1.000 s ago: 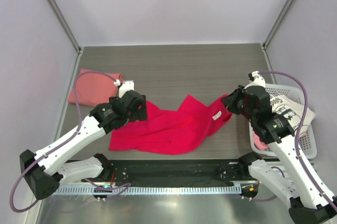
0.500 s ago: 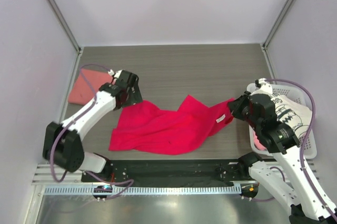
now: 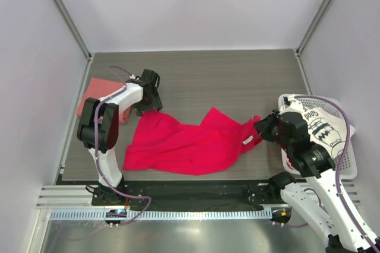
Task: Fold and stack the t-shirts
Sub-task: Flatten the tshirt out
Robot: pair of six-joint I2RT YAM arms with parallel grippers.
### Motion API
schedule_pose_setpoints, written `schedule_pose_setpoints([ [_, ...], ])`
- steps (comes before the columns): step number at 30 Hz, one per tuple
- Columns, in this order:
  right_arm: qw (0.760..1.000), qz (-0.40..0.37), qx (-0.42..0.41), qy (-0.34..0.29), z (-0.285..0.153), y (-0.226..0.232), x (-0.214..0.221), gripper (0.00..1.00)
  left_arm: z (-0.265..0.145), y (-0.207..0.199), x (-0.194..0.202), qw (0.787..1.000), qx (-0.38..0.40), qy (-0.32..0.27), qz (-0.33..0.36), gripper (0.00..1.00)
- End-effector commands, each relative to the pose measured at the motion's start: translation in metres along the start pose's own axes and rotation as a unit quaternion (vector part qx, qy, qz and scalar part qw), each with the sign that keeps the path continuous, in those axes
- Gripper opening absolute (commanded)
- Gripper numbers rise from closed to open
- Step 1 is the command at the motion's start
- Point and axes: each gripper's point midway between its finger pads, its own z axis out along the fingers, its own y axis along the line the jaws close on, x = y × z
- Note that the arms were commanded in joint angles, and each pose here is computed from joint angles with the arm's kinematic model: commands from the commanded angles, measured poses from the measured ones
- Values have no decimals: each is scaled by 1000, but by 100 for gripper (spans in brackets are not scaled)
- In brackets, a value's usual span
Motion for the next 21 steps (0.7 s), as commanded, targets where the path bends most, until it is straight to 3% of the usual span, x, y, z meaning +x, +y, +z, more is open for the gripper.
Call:
schedule_pose_setpoints([
  [1,1000,0,-24,-7,-3,8,-3,1,10,-8,-15,1000,3,-10,2,71],
  [10,1000,4,-13,0,-1,3,2,1,27,8,-9,1000,0,4,-18,61],
  [12,1000,23,20,-3,-2,-8,1,2,29,11,-10,1000,7,5,-23,48],
  [13,999,24,35,1,-6,-13,3,5,28,12,-7,1000,10,7,-21,31],
  [14,999,28,40,2,-7,-15,3,10,28,13,-8,1000,12,7,-22,21],
  [15,999,33,35,2,-10,-14,4,25,26,14,-8,1000,12,6,-21,13],
  [16,999,39,28,-3,-13,-11,1,32,20,13,-11,1000,15,-2,-22,0],
  [19,999,47,0,-16,-24,-3,-3,48,-1,18,-18,999,19,-26,-29,0],
  [21,999,47,-9,-14,-26,0,-3,68,-17,20,-23,998,28,-42,-36,0],
])
